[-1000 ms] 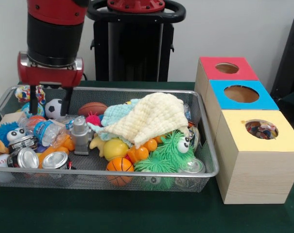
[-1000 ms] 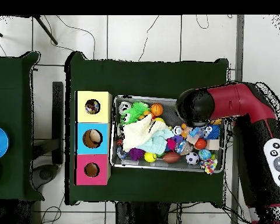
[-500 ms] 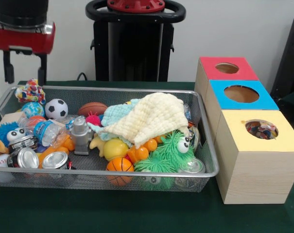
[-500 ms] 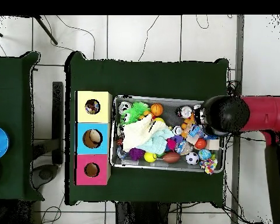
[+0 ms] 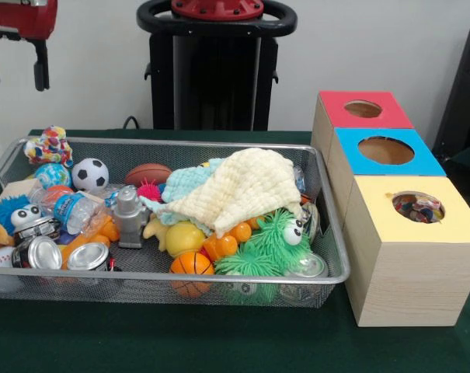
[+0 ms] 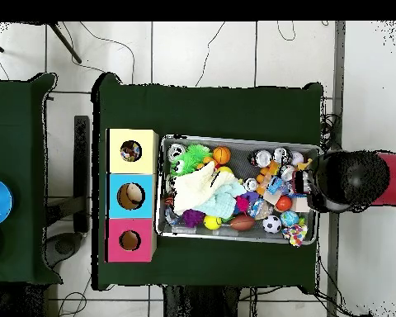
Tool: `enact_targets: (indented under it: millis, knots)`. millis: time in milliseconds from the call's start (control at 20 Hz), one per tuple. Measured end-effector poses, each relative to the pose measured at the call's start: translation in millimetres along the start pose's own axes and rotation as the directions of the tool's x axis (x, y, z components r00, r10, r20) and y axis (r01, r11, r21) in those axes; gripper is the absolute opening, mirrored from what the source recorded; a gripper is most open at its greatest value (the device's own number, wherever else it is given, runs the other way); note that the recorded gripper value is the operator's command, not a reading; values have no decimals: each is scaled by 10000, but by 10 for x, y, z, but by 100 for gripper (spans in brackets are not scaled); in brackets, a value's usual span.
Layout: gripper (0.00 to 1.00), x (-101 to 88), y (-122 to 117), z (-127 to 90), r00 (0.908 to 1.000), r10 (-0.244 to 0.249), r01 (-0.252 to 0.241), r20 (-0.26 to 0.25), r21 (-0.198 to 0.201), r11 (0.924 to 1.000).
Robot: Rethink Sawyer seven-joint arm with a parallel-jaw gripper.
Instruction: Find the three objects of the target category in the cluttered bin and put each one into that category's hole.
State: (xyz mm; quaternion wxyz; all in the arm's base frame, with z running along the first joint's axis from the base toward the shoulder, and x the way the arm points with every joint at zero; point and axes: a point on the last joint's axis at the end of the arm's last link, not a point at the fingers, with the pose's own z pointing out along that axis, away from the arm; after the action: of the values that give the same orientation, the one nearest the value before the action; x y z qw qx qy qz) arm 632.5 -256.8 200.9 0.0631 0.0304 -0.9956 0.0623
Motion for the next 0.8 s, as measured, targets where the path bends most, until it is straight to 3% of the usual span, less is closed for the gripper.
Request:
enact_targets:
  millis: [350, 800]
  knots:
    - [100, 63, -54, 51, 9999, 89, -89, -115, -78, 9999]
    - [100, 138, 94, 318, 9986, -133, 105, -514, -549, 9984]
